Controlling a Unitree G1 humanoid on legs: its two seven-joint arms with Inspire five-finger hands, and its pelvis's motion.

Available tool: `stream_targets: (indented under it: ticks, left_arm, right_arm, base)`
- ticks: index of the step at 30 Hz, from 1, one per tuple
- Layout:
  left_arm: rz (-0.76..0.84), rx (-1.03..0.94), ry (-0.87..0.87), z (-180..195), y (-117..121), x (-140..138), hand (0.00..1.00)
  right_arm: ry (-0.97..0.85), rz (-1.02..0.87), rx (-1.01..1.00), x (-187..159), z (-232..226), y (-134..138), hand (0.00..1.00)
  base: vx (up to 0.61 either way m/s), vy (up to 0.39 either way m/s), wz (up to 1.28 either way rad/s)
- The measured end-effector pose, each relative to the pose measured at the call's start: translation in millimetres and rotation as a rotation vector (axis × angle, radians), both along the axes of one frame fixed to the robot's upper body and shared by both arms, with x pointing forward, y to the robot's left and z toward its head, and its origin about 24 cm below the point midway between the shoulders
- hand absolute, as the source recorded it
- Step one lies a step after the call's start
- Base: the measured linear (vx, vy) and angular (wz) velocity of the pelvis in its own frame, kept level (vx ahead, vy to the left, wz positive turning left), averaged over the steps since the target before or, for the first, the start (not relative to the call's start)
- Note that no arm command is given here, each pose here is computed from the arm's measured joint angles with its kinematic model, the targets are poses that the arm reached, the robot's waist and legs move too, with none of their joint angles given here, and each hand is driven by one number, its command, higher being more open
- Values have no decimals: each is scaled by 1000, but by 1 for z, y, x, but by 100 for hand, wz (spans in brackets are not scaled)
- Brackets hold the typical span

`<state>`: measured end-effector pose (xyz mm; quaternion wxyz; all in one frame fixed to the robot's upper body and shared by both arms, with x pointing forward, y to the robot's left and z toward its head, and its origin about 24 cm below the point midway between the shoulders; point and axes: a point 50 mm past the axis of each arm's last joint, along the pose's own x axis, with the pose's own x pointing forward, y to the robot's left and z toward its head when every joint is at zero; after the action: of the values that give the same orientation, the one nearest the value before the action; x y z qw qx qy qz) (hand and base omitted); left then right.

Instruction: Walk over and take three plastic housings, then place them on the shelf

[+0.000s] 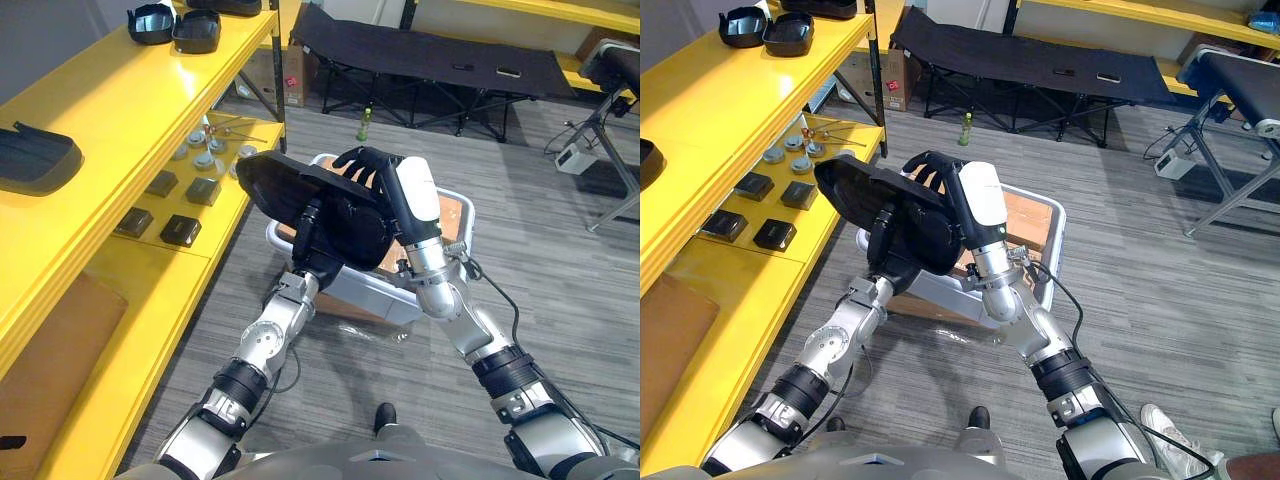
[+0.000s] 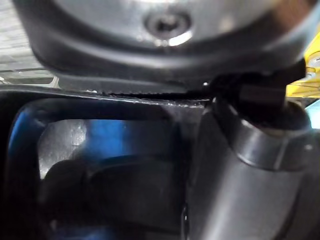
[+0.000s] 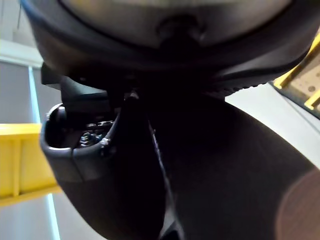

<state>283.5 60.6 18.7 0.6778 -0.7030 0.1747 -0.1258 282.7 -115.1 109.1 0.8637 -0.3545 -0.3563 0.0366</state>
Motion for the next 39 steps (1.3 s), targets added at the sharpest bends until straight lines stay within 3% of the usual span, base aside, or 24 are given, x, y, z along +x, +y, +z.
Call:
stream_targets:
  ticks: [12,13,24,30,35,39]
  left_arm:
    - [17,128,-100,-1,-4,-6,0]
    - [20,129,-102,-1,-5,-6,0]
    - [176,261,-116,12,16,-5,0]
    - [356,533,-107,27,41,-2,0]
    - [729,951,99,31,95,-2,0]
    - [1017,1149,263,35,139,-13,0]
  right_arm:
    - [7,-83,122,-15,-19,-2,0]
    - [5,-85,126,-15,-19,-2,100]
    - [24,-41,149,-28,-29,15,100]
    - [198,-81,326,-20,-33,16,100]
    - [256,-206,443,-12,-33,-11,100]
    - [303,-345,532,-14,-40,-39,100]
  base:
    - [-1,1,0]
    - [0,0,0]
    - [0,0,0]
    - [0,0,0]
    - [0,0,-1]
    - [0,0,0]
